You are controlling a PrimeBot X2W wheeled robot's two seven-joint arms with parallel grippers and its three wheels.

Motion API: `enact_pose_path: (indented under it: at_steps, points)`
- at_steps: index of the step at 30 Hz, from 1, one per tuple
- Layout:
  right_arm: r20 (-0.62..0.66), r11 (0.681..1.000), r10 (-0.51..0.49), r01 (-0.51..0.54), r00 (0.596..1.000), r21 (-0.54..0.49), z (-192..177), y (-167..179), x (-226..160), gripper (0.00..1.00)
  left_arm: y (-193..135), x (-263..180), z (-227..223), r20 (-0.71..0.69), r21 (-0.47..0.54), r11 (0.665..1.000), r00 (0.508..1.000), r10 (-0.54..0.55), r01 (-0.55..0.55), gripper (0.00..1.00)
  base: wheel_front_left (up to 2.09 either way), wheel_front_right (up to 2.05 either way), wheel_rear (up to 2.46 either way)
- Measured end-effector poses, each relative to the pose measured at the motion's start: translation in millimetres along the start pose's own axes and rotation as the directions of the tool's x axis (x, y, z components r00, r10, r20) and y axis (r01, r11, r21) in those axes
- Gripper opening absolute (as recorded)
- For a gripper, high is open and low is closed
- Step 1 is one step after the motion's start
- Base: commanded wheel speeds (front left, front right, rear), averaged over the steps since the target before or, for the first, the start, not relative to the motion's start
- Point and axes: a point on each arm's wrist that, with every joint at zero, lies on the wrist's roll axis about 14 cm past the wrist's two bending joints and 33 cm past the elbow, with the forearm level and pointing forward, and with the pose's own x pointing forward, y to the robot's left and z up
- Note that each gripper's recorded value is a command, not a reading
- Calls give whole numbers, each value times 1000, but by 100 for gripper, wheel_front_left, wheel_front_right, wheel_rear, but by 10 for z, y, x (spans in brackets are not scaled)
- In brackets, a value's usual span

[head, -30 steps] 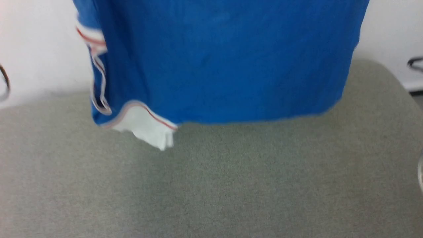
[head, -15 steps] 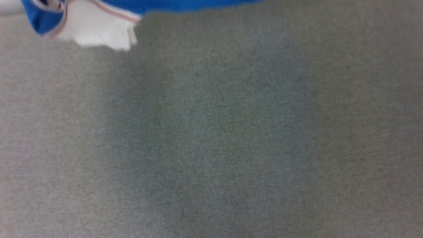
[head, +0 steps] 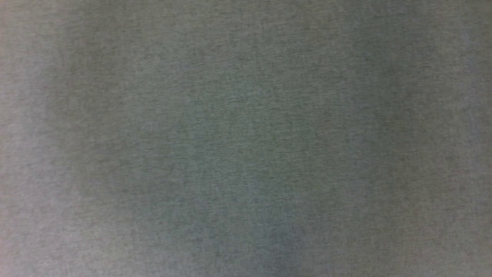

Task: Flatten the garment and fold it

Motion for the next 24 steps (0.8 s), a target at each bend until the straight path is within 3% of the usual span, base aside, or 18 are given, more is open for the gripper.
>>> enact_pose_path:
  at_steps: [4,9,18,24]
  points:
    - [-39,997,68,-67,997,46,-263,129,-285,0,-261,-405,-266,-102,-42,995,990,-96,92,0,0,0,0]
    - [-130,992,78,-64,988,113,-532,35,-945,0,-551,-945,-320,-181,-128,982,971,-158,136,0,0,0,0]
    - [-280,972,48,21,959,236,-781,156,-2238,0,-1171,-2008,-285,-343,-285,958,932,-114,13,0,0,0,0]
    - [-395,940,26,111,918,322,-969,318,-2993,0,-1821,-2816,-335,-495,-401,912,858,-137,-86,0,0,0,0]
